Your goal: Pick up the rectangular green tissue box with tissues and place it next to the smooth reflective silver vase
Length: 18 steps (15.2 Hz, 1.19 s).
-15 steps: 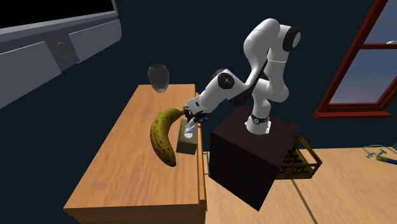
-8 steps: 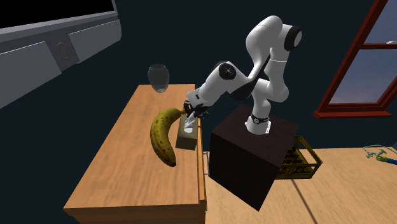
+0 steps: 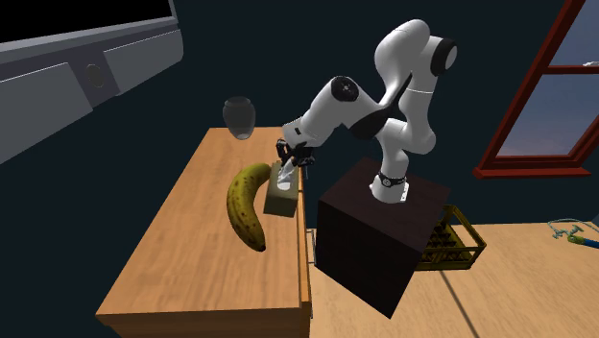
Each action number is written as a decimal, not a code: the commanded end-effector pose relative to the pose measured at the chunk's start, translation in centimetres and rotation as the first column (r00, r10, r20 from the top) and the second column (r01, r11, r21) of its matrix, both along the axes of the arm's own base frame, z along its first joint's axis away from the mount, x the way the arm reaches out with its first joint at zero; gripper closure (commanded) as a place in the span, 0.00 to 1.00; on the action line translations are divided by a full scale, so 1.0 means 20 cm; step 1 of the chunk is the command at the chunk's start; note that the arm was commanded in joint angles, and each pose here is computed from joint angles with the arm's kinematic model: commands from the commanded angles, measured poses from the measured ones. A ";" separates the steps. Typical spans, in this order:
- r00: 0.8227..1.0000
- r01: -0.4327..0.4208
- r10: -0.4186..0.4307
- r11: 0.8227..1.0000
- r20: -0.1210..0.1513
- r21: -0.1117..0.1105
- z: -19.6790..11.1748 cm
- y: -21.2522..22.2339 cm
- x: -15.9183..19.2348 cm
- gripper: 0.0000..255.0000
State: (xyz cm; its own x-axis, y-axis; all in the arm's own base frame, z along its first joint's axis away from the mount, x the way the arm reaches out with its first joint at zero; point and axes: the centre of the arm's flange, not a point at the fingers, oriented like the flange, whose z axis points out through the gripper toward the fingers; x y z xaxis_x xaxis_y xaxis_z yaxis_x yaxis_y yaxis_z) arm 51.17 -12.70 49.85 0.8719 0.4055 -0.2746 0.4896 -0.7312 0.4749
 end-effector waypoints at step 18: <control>1.000 0.000 0.000 1.000 0.000 0.000 0.50 0.00 0.00 1.00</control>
